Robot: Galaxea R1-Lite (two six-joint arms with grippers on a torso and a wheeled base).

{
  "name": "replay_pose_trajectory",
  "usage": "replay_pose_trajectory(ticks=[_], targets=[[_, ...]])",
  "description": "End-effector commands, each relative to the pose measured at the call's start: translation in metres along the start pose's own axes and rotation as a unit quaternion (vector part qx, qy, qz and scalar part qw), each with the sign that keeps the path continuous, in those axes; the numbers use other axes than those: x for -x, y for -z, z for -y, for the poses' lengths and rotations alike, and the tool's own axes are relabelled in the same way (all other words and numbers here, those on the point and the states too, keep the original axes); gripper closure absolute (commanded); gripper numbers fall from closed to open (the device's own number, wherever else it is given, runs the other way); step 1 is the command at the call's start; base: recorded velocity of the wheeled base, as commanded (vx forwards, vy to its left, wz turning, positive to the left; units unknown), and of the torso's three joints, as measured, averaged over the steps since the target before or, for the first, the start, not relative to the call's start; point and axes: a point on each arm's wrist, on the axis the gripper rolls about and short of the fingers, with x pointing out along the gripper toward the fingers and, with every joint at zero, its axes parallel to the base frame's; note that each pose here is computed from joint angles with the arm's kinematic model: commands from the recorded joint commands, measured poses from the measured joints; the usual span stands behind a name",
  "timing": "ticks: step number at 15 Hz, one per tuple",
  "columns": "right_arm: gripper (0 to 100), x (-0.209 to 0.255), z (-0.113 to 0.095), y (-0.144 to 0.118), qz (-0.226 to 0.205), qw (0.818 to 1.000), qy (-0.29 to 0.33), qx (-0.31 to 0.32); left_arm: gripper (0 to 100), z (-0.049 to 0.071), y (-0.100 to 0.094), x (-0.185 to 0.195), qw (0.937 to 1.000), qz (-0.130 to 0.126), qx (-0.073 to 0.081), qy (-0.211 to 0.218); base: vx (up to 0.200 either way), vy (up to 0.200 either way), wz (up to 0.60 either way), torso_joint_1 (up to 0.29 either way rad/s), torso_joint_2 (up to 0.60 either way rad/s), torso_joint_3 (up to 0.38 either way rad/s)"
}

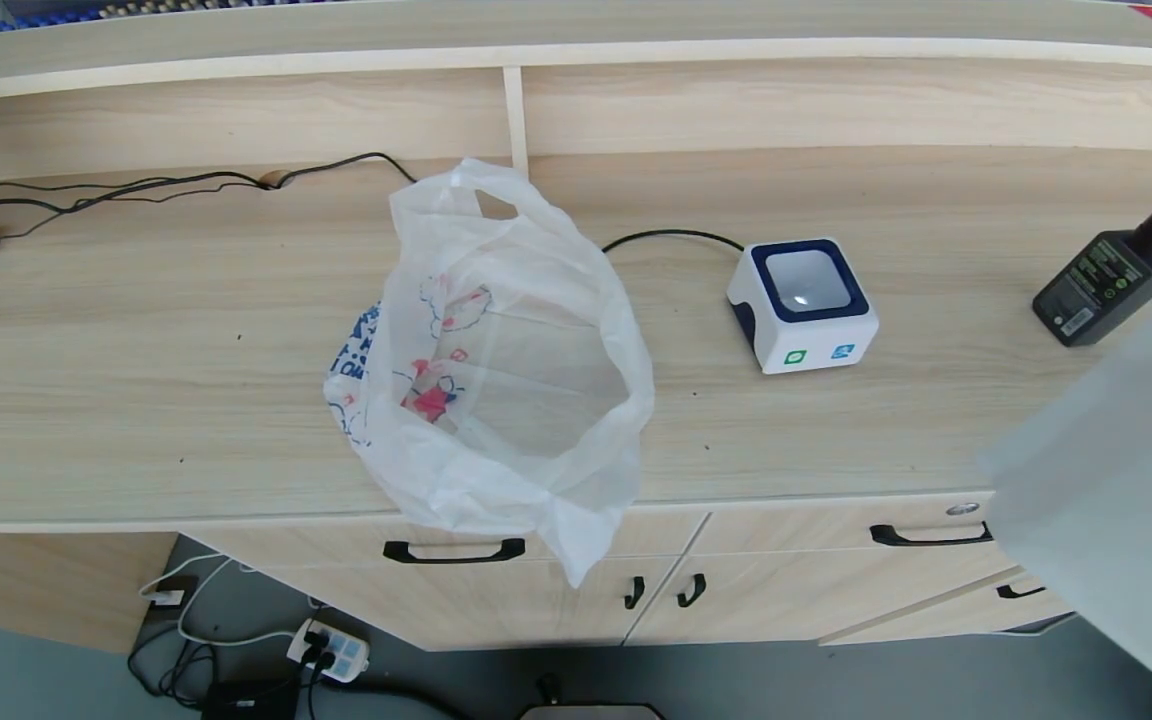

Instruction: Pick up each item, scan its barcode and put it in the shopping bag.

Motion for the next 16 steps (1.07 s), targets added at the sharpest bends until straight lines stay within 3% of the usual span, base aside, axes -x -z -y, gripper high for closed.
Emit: replay_pose_trajectory(ticks=[1,2,4,6,9,10,11,12,16], targets=[[100,-0.004,0.001,-0.001,0.002,1.000,0.006,0.014,0,0.000,0.000,0.000,1.0000,-0.001,0.000,0.001,0.000,0.000,0.00,0.000,0.00,0.000],[100,-0.010,0.006,-0.006,0.023,0.996,0.032,0.081,0,0.000,0.000,0.000,1.0000,-0.001,0.000,0.001,0.000,0.000,0.00,0.000,0.00,0.000],[100,-0.029,0.012,-0.031,0.097,0.964,0.103,0.224,0,0.000,0.000,0.000,1.0000,-0.001,0.001,0.001,0.000,0.000,0.00,0.000,0.00,0.000],[100,-0.046,0.012,-0.071,0.168,0.905,0.196,0.338,0,0.000,0.000,0.000,1.0000,0.000,0.002,0.000,0.000,0.000,0.00,0.000,0.00,0.000],[100,-0.054,0.019,-0.138,0.175,0.766,0.319,0.530,0,0.000,-0.001,0.000,1.0000,0.002,-0.001,0.000,0.000,0.000,0.00,0.000,0.00,0.000],[100,-0.053,0.023,-0.157,0.170,0.722,0.353,0.570,0,0.000,0.000,0.000,1.0000,0.001,-0.001,0.000,0.000,0.000,0.00,0.000,0.00,0.000],[100,-0.046,0.026,-0.172,0.166,0.667,0.393,0.611,0,0.000,0.000,0.000,1.0000,0.001,-0.001,0.000,0.000,0.000,0.00,0.000,0.00,0.000],[100,-0.041,0.023,-0.182,0.170,0.630,0.415,0.633,0,0.000,0.000,0.000,1.0000,0.001,-0.004,0.000,0.000,0.000,0.00,0.000,0.00,0.000],[100,-0.047,0.037,-0.211,0.137,0.569,0.456,0.671,0,0.000,0.000,0.000,0.9999,0.001,-0.011,0.000,0.000,0.000,0.00,0.000,0.00,0.000]])
